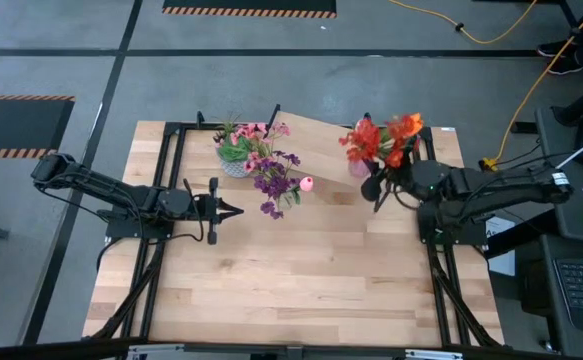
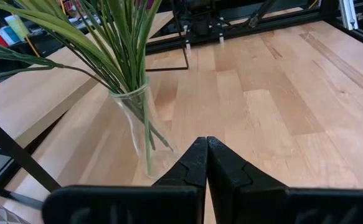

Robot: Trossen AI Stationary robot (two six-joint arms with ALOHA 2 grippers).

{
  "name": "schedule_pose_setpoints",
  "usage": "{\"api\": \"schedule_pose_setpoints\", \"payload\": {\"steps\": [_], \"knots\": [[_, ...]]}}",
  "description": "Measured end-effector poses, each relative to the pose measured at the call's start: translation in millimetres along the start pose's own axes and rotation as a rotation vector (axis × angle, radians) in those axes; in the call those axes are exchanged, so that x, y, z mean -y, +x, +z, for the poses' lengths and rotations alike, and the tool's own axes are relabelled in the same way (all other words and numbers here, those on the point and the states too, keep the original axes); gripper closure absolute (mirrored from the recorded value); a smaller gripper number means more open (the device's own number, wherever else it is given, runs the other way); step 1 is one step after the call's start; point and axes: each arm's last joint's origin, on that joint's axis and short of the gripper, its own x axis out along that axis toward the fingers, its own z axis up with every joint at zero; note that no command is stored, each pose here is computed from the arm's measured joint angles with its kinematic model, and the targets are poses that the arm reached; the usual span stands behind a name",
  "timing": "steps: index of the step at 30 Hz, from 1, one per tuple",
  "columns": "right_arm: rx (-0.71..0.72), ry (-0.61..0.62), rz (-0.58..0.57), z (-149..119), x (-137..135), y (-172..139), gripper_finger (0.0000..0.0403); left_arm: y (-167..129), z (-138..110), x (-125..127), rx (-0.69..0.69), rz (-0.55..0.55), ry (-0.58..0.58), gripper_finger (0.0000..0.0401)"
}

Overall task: Pick and place flowers into a vace then onto a shelf
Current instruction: Put the purple vase on the shelf

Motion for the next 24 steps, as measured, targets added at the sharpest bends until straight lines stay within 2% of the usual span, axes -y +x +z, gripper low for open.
{"api": "schedule_pose_setpoints", "payload": {"steps": [4,13,19,24], "knots": [[-0.001,0.023,-0.048,1.3,10.7,4.2,0.0304,0.0,0.0,0.0,0.000,0.000,0.000,0.0396],[-0.018,0.040,-0.021,0.9,21.7,15.3,0.0304,0.0,-0.1,0.0,-0.001,0.000,0.008,0.0397],[0.015,0.051,-0.051,-20.6,25.9,24.6,0.0304,0.0,-0.4,0.1,-0.004,-0.001,0.010,0.0399],[0.040,0.067,-0.075,-21.8,33.2,24.3,0.0304,0.0,-0.6,0.1,-0.006,-0.001,0.010,0.0398]]}}
